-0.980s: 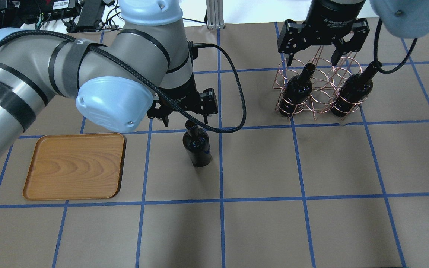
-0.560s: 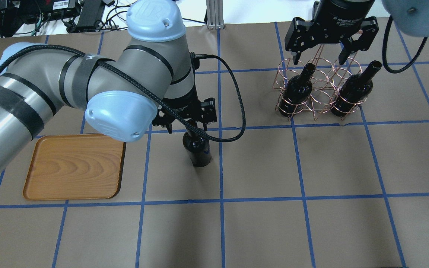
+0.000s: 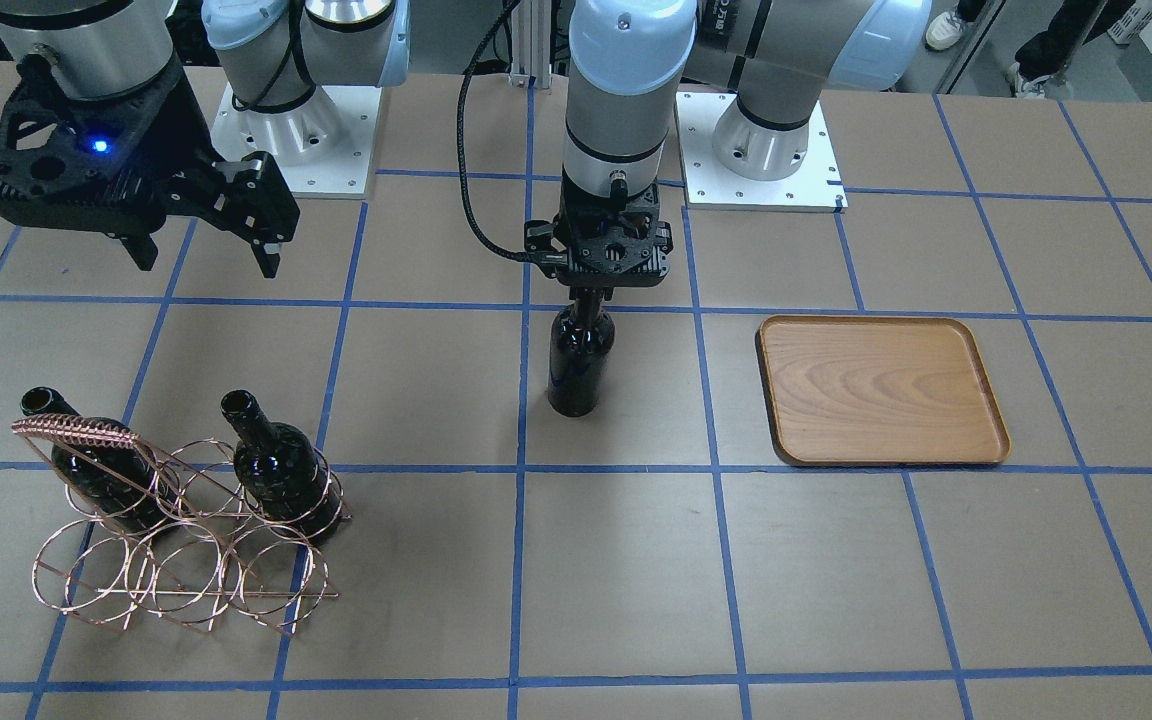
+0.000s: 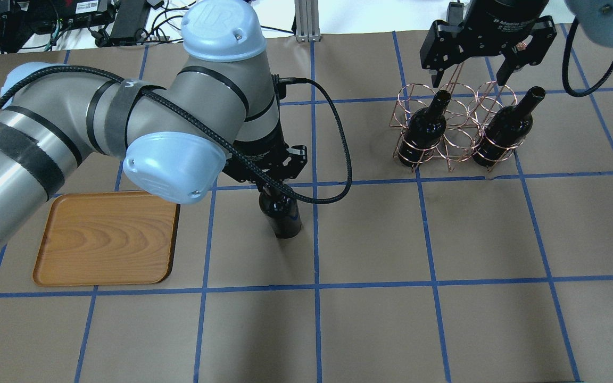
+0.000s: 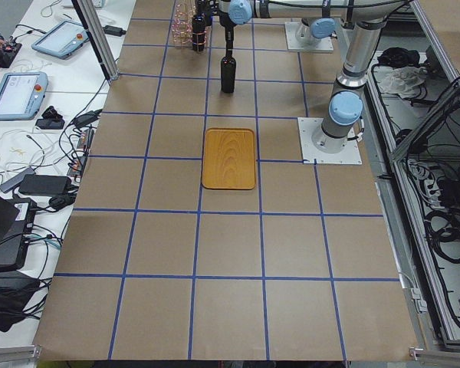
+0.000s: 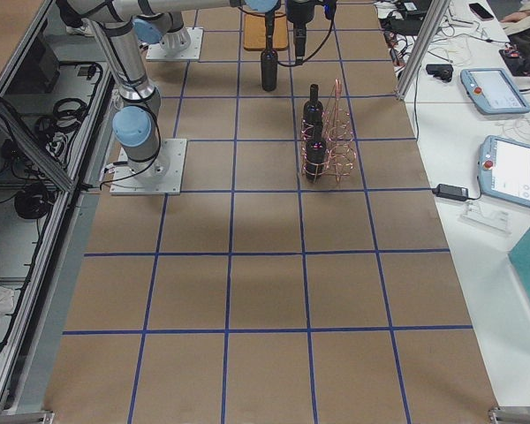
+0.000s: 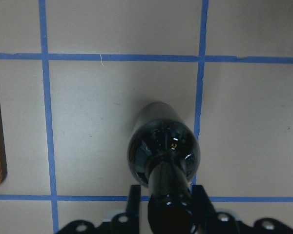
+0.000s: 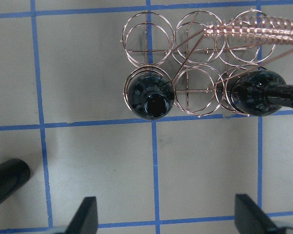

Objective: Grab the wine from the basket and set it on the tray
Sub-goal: 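Grasp the bottle neck with the left gripper and lay it on the tray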

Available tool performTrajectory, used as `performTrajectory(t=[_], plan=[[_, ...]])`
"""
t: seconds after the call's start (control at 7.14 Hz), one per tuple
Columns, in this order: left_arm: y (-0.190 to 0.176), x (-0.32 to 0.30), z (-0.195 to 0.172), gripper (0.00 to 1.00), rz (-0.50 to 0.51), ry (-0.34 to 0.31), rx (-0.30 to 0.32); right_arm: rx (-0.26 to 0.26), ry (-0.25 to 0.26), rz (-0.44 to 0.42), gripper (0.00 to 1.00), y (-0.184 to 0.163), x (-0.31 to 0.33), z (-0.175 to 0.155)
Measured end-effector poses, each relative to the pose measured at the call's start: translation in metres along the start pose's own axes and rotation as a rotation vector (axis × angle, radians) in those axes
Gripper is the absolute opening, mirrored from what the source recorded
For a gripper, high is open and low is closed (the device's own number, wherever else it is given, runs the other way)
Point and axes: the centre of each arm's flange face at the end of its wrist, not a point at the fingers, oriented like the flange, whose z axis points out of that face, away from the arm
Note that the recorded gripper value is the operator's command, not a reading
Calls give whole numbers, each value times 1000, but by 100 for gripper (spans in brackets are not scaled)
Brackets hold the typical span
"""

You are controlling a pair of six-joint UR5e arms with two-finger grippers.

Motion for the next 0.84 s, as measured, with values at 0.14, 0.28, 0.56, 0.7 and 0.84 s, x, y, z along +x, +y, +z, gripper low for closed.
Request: performTrajectory(t=[0.14, 0.28, 0.56, 0.7, 0.84], plan=[[0, -1, -3, 9, 5, 1, 7, -1, -2, 8, 100, 1, 8, -2], [1, -4, -10, 8, 30, 3, 17, 0, -6, 15, 100, 2, 11, -3], [0, -29, -22, 7, 89, -10, 24, 5, -7, 17, 100, 2, 13, -3], [-3, -54, -27, 5, 102, -20, 16, 7, -6, 14, 100, 2, 13, -3], [-3, -89, -34, 5, 124, -49, 0, 7, -3, 11, 100, 2, 14, -3]])
